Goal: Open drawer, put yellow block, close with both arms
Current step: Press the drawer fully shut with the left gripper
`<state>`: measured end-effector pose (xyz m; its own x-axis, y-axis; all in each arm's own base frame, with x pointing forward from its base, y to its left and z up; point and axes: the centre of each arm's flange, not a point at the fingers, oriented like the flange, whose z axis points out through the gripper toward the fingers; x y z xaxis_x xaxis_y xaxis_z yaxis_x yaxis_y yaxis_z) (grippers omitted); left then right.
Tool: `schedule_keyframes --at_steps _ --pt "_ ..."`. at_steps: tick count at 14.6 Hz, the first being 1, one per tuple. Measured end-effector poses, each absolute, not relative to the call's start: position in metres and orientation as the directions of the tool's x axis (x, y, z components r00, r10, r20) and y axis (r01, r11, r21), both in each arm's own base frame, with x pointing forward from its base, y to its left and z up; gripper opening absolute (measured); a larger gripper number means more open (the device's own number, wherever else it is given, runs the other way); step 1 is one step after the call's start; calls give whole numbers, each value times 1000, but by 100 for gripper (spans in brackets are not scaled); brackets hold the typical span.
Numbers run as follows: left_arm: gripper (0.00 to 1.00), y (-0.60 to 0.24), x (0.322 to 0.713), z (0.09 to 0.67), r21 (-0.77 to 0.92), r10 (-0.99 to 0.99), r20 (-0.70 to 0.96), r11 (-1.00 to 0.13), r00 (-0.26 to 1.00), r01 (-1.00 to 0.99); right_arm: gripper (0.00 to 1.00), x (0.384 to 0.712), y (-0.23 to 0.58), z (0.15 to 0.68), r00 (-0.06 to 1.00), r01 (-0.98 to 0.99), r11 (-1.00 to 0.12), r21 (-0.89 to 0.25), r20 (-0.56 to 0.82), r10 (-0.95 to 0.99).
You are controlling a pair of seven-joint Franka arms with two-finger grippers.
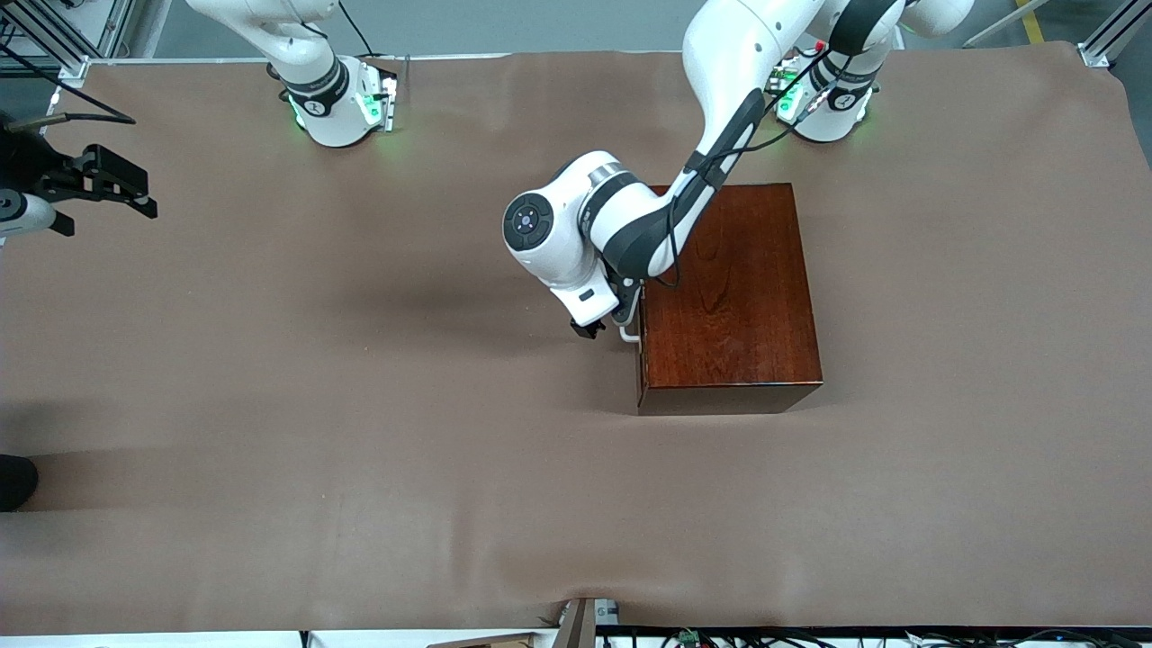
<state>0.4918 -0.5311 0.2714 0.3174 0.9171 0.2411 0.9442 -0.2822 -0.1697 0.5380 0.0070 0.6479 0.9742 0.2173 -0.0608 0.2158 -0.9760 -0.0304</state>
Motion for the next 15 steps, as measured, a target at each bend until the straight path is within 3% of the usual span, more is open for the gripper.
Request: schedule_keyframes --at_steps 5,11,15 --pt "100 -541 482 287 -166 910 226 -316 348 934 100 538 7 651 975 216 -976 -28 -51 218" --pt "100 -536 466 427 -86 826 164 -532 539 842 100 538 8 657 975 219 -975 -26 -38 220" --pt "100 -492 486 477 -109 742 154 -644 653 758 100 538 8 657 975 219 -975 -26 -38 220"
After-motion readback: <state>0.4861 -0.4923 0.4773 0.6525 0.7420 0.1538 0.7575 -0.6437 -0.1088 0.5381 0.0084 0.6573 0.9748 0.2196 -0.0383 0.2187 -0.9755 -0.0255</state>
